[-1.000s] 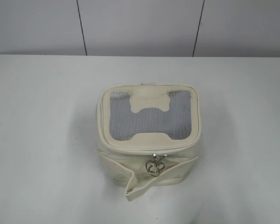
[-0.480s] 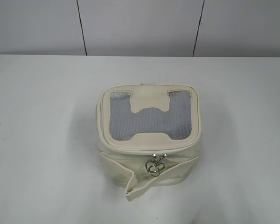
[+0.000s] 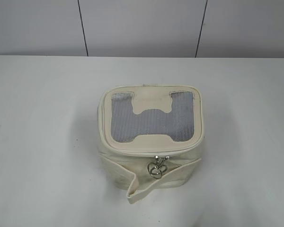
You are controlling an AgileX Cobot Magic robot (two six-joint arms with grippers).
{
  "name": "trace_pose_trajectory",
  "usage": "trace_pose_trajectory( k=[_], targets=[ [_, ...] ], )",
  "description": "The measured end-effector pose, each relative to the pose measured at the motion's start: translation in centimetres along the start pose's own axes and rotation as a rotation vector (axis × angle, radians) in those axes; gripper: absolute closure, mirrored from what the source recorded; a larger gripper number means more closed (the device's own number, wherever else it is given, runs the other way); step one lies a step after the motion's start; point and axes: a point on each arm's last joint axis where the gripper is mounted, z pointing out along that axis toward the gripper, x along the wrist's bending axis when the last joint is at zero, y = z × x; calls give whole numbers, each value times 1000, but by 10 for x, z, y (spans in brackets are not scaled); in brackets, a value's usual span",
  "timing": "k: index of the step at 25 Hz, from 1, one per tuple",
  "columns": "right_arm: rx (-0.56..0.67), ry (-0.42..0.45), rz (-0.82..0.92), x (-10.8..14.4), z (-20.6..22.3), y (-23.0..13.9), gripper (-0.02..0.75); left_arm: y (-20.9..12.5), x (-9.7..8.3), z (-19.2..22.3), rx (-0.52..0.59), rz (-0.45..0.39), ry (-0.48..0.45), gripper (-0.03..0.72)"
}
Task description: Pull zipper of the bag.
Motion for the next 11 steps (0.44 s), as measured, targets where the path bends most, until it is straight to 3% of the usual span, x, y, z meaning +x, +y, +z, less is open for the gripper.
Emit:
trace_pose_trajectory(
  k=[11],
  targets=[
    [0, 0, 0, 0, 0, 0, 318, 0, 0, 0, 0, 0, 0, 309]
  ],
)
